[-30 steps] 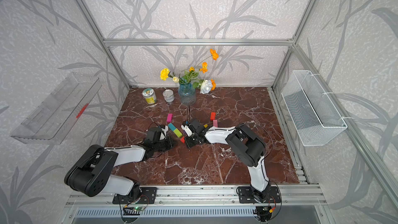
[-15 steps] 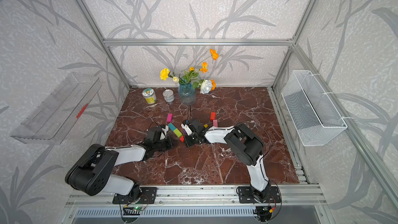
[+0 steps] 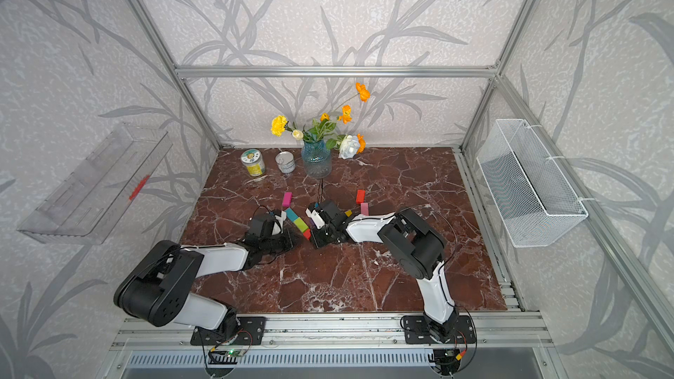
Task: Assemble the letter v with building blocks
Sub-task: Assemble the building block at the center of the board.
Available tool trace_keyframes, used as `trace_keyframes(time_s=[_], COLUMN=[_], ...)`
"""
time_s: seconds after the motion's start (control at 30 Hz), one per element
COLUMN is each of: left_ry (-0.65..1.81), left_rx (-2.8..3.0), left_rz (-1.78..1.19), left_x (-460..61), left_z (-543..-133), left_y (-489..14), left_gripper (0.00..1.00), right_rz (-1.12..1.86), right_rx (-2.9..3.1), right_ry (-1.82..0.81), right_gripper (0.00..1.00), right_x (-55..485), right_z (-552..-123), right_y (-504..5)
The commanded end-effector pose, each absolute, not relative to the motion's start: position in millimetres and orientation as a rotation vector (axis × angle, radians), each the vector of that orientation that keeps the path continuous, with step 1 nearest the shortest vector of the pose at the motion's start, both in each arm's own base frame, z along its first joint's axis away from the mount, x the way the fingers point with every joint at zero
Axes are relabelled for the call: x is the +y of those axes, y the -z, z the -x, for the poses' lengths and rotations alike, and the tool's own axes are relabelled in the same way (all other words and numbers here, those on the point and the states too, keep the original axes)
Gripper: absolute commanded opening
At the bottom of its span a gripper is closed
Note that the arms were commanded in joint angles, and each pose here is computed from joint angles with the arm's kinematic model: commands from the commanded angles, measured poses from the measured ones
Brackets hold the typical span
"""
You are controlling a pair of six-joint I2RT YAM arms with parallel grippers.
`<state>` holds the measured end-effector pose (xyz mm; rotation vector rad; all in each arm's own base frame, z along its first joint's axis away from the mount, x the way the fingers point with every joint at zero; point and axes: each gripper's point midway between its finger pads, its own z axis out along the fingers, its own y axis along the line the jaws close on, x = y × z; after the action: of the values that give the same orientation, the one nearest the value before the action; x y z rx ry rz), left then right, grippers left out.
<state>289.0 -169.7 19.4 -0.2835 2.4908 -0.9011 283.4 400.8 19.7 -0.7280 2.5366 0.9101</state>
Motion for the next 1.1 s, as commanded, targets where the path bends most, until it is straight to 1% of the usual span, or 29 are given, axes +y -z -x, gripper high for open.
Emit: trace_keyframes(time_s=[0.0,0.83,1.07], left_ry=[0.875,0.869,0.851], left_rx=[2.522,2.534,2.531], left_rz=[0.274,0.286,0.303], left_x=[-169.3,-170.3,-165.3], left_z=[-287.3,-290.5,-285.7], left_y=[-11.9,-6.0,-6.9], left_gripper=[0.00,0.00,0.00], right_rz=[0.711,0.712,0.708], right_rx=[2.586,2.596,2.596], right_ry=[-0.884,-0.879,-0.867], right_gripper=[0.00,0.00,0.00], right_x=[396.3,394.7,392.2], right_z=[-282.6,-282.0,-283.9], right_y=[-5.7,-2.5,-2.3])
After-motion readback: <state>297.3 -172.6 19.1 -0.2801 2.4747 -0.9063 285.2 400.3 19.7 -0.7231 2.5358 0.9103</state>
